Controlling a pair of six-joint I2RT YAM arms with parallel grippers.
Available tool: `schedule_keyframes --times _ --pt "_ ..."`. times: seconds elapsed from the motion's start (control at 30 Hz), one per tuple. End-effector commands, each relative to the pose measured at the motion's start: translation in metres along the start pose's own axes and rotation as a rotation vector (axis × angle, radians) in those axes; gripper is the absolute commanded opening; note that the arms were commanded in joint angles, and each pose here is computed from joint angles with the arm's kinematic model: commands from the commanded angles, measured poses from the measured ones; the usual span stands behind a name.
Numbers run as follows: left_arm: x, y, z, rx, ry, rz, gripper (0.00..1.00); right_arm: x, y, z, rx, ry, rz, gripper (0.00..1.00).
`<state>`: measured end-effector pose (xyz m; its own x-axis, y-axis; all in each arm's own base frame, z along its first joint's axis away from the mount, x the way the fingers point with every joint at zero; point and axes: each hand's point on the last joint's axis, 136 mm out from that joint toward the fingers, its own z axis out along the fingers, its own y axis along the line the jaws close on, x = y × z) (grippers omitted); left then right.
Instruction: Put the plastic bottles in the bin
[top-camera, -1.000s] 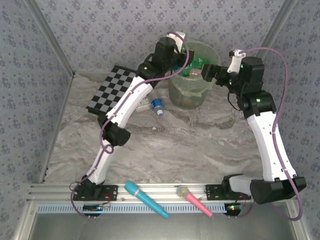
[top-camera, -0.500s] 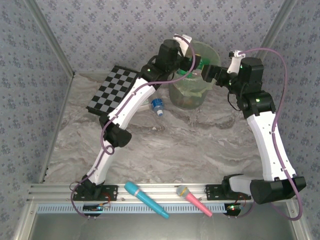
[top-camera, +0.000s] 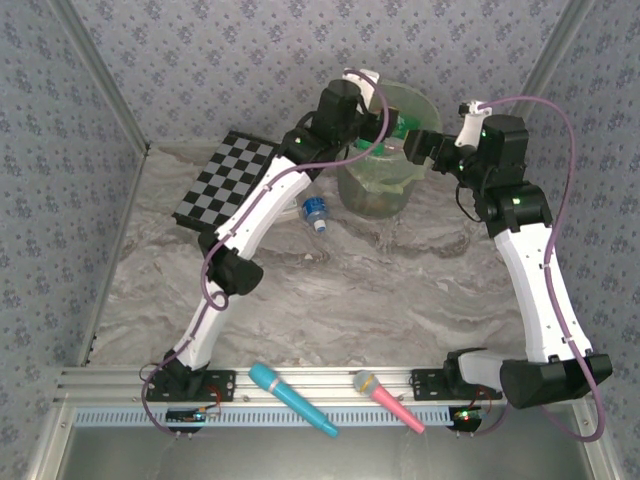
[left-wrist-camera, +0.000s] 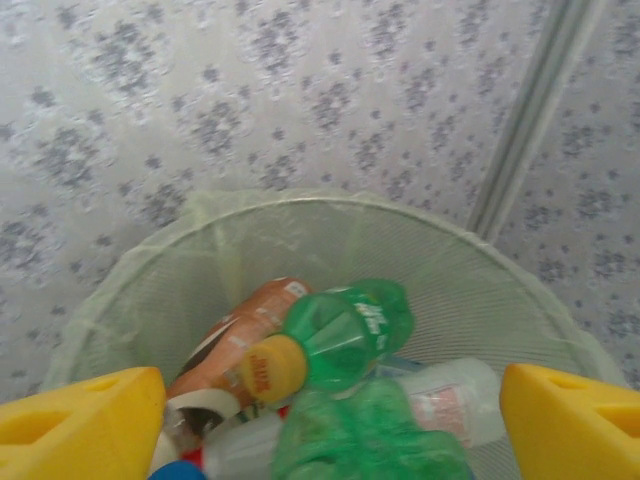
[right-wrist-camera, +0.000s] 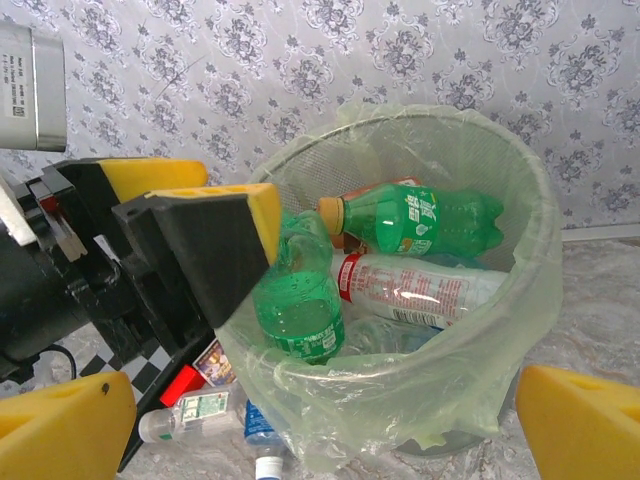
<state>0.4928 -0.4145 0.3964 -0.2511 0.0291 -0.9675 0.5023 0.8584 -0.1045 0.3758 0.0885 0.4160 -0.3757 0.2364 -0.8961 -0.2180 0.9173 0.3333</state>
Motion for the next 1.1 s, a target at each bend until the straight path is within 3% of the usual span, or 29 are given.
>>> schedule_keyframes --times 0.0,0.2,0.3,0.67,1.07 --pt "-0.032 0.038 -0.034 -0.124 -0.035 -0.071 0.8 -0.003 0.002 -0.009 -0.012 -0.01 0.006 1.0" --pt "-0.012 0.049 -0.037 -0.124 0.062 -0.072 0.48 -0.005 0.002 -0.009 -0.009 -0.019 0.012 1.0" --pt "0.0 0.037 -0.032 -0.085 0.094 -0.047 0.42 -0.007 0.002 -0.009 -0.009 -0.024 0.015 1.0" --pt "0.042 -0.005 -0.007 0.04 0.176 -0.009 0.41 -0.01 0.001 -0.01 0.001 -0.029 0.011 1.0" --pt "0.07 -0.042 0.008 0.205 0.229 0.001 0.5 -0.008 0.001 -0.01 0.003 -0.024 0.007 1.0"
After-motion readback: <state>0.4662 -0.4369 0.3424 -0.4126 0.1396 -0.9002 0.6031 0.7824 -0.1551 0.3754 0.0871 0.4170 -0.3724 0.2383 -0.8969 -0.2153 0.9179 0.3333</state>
